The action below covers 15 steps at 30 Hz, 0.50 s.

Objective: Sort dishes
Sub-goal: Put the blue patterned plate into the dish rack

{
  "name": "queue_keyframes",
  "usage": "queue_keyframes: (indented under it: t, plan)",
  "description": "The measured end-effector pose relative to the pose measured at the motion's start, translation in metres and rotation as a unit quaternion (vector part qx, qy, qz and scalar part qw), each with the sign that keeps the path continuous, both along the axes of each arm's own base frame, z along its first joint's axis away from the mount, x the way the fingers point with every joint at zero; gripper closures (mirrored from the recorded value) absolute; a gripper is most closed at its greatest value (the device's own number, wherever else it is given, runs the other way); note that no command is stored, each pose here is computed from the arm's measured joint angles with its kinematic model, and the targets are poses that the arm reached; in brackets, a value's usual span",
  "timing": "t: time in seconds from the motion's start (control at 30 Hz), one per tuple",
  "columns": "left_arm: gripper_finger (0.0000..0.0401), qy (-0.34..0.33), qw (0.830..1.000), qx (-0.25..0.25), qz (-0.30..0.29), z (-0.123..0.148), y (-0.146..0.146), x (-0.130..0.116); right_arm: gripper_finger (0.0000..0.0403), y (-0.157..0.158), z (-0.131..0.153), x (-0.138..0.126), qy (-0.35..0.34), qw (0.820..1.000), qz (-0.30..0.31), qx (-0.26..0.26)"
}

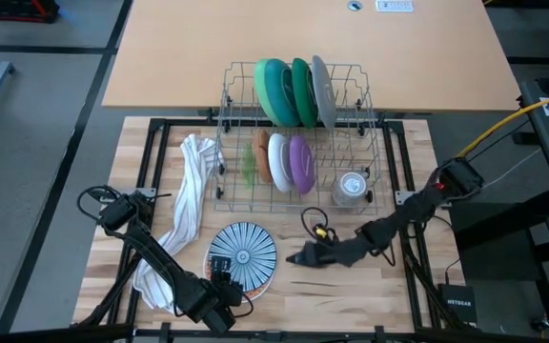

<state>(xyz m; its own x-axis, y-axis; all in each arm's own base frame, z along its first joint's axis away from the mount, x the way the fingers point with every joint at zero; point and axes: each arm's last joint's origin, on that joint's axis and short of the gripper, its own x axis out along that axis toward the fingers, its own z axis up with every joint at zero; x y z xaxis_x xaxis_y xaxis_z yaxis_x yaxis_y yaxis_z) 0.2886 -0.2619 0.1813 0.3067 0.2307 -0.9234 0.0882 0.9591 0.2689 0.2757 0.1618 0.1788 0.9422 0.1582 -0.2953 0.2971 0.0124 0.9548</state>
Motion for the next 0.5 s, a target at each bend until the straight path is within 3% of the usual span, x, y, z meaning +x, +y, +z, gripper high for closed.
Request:
queue_keyframes:
  t: [0.13,0.3,0.5]
  plan:
    - [0.0278,0.0,1.0,0.0,0.0,0.0,0.0,0.0,0.0224,0.03,0.035,0.005,-0.044,0.999,0.0,-0.032]
    - [0.0278,0.0,1.0,0.0,0.0,0.0,0.0,0.0,0.0224,0.051,0.055,0.01,0.003,0.995,-0.042,-0.093]
    - [0.0278,0.001,1.0,0.002,-0.005,0.0,0.0,0.0,0.0224,0.065,0.023,0.034,0.047,0.991,-0.08,-0.095]
